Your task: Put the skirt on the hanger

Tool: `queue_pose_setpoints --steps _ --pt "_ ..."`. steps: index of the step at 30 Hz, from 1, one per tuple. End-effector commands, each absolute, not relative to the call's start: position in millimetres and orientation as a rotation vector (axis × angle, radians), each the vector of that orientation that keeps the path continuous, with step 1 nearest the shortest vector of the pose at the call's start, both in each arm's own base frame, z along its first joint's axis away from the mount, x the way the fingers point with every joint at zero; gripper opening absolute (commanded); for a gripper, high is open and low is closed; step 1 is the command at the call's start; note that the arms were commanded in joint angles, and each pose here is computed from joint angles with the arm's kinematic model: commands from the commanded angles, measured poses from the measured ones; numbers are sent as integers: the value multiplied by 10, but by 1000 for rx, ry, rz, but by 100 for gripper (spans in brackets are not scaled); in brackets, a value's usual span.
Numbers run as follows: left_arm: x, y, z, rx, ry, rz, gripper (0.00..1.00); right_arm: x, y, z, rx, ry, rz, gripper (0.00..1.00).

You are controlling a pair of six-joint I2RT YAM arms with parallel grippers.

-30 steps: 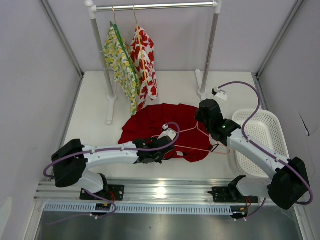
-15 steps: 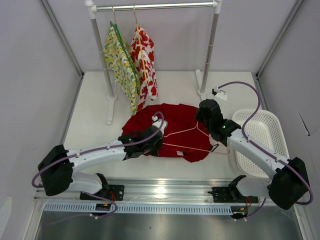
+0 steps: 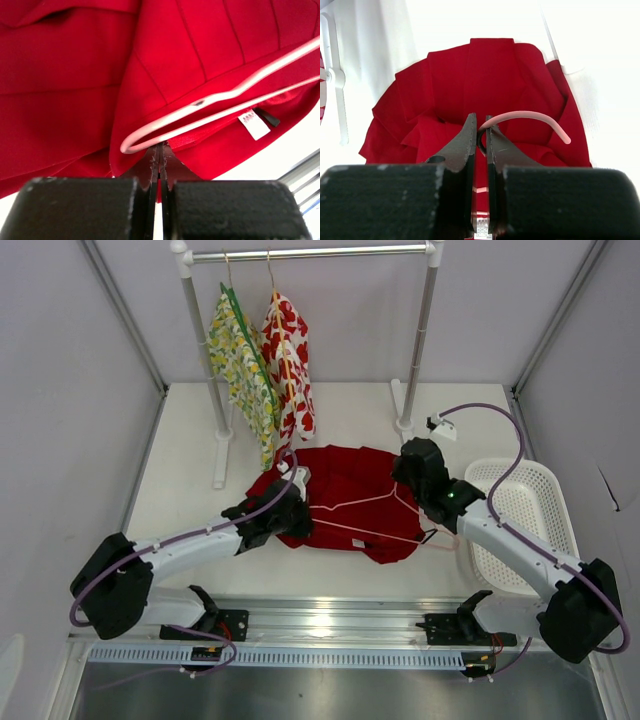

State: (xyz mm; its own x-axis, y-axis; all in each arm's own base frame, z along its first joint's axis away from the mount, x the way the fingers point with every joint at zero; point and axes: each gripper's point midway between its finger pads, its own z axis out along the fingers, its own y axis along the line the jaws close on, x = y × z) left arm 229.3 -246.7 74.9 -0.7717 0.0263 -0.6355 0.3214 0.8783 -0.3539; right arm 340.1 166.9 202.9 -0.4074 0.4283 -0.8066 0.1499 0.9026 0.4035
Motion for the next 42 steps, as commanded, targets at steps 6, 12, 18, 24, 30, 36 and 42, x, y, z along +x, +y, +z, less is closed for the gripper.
queue_pose_setpoints --steps 6,12,18,24,30,36,42 --pt "2529 -2375 863 65 2328 -687 0 3340 1583 2220 432 1948 338 0" --pt "2612 -2273 929 -24 2297 -695 0 3281 1567 2118 424 1968 338 0" --pt "2638 -2191 959 -87 2281 -703 0 3233 1569 2023 407 1989 346 0" --pt "2661 -2184 989 -99 2272 -704 0 3197 1565 1935 406 2002 347 0" --pt "2633 -2191 1038 -93 2260 -729 0 3245 1499 1930 441 1981 306 0" --pt "2599 -2219 1049 -67 2264 -752 0 3343 1471 1976 463 1939 264 0" --pt "2570 -2256 1041 -59 2277 -776 0 3406 1422 2011 482 1898 224 0"
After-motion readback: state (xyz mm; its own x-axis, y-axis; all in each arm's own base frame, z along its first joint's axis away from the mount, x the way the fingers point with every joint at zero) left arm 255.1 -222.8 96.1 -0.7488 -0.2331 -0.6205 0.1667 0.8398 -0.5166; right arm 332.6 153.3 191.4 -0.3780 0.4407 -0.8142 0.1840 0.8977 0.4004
